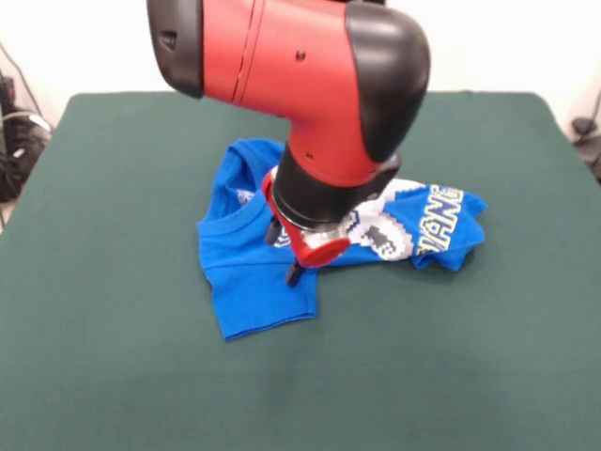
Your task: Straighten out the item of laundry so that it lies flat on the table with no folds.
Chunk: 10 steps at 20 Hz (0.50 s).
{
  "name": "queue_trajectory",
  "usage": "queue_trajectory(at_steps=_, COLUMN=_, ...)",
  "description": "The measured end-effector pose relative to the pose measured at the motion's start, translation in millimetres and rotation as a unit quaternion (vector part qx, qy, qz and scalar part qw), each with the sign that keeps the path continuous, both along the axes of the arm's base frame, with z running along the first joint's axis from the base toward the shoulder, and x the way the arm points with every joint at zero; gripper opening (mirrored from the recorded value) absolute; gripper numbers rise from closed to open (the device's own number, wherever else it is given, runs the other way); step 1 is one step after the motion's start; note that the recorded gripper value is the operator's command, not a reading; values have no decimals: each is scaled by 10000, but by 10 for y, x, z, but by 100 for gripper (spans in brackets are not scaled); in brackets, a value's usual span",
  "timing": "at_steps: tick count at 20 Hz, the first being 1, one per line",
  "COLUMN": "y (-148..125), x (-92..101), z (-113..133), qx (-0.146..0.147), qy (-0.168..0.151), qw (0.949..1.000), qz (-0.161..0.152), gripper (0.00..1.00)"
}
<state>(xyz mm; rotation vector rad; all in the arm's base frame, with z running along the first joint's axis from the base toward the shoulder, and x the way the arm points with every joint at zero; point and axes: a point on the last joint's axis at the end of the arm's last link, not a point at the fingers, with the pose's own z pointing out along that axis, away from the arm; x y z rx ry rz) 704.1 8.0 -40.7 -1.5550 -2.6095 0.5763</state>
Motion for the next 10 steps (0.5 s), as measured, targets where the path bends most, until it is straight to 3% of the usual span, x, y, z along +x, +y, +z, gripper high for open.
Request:
queue_trajectory(at_steps=3, y=-68, x=-58, z=-88, qx=-71, qy=117, qw=9999, qz=-29, gripper=100)
queue_trajectory(at_steps=10, y=-129, x=1, z=-86, qx=-136, qy=66, qw=9999, qz=-28, gripper=100)
